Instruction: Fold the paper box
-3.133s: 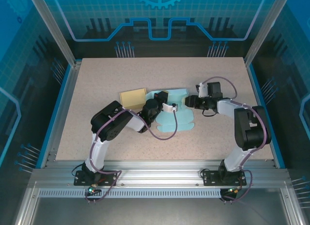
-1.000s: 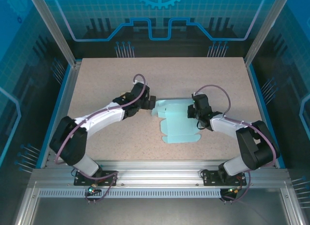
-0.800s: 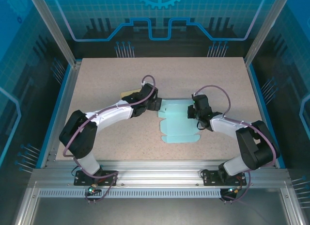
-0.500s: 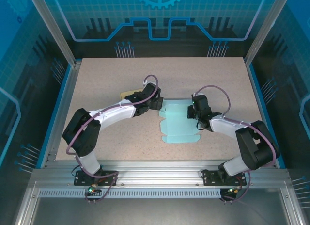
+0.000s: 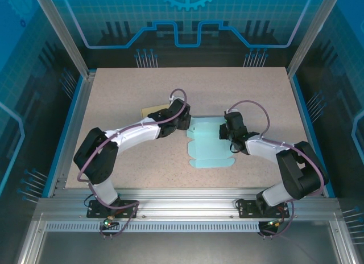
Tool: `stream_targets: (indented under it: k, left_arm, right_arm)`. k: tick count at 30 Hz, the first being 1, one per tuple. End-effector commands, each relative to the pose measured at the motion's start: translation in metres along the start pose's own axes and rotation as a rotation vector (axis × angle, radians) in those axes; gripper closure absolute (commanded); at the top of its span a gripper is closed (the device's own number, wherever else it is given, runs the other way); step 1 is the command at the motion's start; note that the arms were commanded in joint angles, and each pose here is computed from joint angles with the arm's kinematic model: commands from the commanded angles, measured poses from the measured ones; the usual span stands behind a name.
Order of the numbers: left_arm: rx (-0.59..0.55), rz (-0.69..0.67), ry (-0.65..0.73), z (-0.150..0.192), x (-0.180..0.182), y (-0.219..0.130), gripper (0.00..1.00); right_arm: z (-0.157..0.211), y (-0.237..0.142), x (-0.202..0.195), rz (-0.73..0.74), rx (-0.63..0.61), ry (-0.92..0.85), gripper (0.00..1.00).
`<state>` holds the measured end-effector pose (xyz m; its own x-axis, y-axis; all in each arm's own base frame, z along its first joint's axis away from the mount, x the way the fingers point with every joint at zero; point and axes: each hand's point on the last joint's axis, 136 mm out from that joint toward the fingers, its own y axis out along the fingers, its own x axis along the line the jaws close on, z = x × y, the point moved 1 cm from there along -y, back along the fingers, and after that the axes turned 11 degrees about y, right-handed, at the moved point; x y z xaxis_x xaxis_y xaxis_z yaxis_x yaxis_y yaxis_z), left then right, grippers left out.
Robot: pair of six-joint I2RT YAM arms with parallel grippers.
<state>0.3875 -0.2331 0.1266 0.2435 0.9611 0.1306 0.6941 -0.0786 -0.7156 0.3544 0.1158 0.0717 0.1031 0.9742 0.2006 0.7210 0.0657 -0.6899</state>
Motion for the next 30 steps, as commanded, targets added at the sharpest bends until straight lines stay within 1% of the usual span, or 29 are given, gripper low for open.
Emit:
stream_targets:
  k: [1,4,10,12,14,16,18,20,22,26,30]
  left_arm:
    - [-0.037,0.063,-0.035,-0.008,-0.008,-0.015,0.29]
    - [-0.038,0.08,-0.04,-0.008,-0.01,-0.016,0.29]
    - [-0.067,0.198,-0.11,-0.009,-0.027,-0.016,0.29]
    - [-0.078,0.211,-0.129,-0.011,-0.028,-0.019,0.27]
    - [-0.096,0.209,-0.138,-0.013,-0.023,-0.025,0.21]
    - [-0.105,0.218,-0.158,-0.015,-0.011,-0.032,0.12]
    - [-0.097,0.256,-0.198,-0.01,0.001,-0.033,0.05]
    - [-0.103,0.32,-0.234,-0.005,0.01,-0.032,0.02]
    - [-0.124,0.397,-0.243,-0.003,0.008,-0.032,0.01]
    - [-0.165,0.506,-0.192,-0.004,-0.01,-0.024,0.01]
    - [-0.17,0.596,-0.177,-0.003,-0.029,-0.011,0.01]
  right_arm:
    - [-0.001,0.001,0.011,-0.02,0.001,0.006,1.0]
    - [-0.001,0.001,0.011,-0.017,-0.001,0.008,1.0]
    - [-0.001,-0.001,0.011,-0.013,0.001,0.005,1.0]
    - [-0.001,-0.002,0.011,-0.01,-0.001,0.001,1.0]
    - [-0.001,-0.002,0.011,-0.007,0.0,0.003,1.0]
    - [-0.002,-0.003,0.011,-0.009,-0.002,0.004,1.0]
    - [-0.002,-0.003,0.012,-0.01,-0.003,0.003,1.0]
    - [-0.002,-0.004,0.012,-0.012,-0.006,0.005,1.0]
    - [-0.003,-0.003,0.012,-0.012,-0.007,0.005,1.0]
    - [-0.001,-0.001,0.013,-0.012,-0.001,0.004,1.0]
    - [0.0,0.001,0.014,-0.015,0.006,0.002,1.0]
